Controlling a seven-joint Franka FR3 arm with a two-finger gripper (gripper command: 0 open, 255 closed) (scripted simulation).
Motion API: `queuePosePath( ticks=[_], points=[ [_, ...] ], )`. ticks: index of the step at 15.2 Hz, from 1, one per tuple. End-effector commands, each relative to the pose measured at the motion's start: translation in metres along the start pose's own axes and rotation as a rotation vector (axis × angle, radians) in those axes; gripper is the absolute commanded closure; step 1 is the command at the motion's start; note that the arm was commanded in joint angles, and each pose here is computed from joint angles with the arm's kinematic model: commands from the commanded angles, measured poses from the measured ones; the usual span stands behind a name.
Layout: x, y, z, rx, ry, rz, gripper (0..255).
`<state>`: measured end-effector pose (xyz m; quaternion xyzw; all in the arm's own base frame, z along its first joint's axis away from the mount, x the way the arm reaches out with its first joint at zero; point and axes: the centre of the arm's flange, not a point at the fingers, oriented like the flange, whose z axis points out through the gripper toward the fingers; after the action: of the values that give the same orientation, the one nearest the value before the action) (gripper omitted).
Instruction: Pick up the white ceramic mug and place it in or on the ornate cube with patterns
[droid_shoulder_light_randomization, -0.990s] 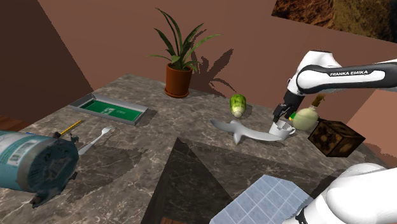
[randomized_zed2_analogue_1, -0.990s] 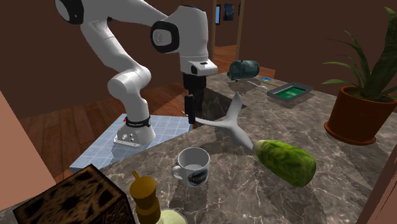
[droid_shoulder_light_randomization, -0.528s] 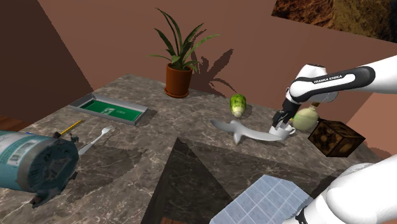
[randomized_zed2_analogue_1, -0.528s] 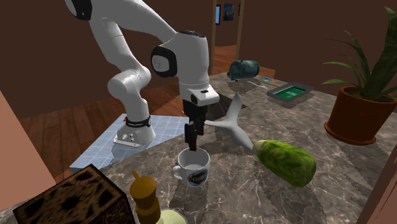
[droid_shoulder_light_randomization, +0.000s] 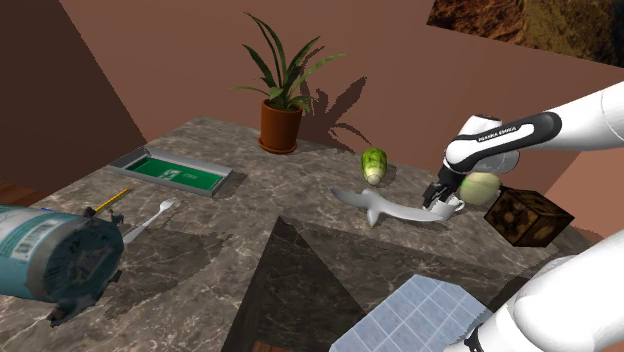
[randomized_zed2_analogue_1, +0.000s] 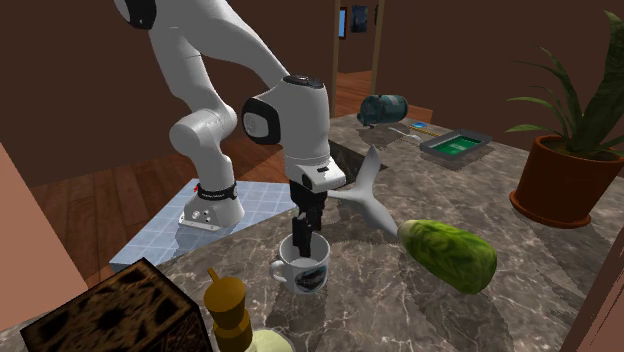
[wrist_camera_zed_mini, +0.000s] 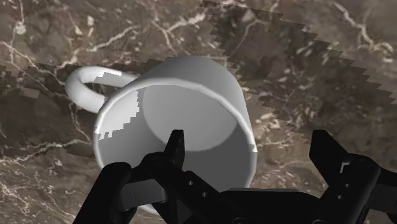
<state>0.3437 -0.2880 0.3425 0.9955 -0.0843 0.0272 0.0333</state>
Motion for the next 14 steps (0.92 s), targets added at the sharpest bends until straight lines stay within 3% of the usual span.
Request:
queuePosePath(
  ticks=[1,7,8,14],
  points=[
    [-0.0003,-0.0003,0.0033,0.0,0.001,0.0,0],
    [-0.0003,-0.0004,0.0033,0.0,0.001,0.0,0],
    [-0.0003,-0.0004,0.0033,0.0,0.001,0.0,255],
    [-0.0003,-0.0003,0.0033,0.0,0.001,0.0,255]
  ],
)
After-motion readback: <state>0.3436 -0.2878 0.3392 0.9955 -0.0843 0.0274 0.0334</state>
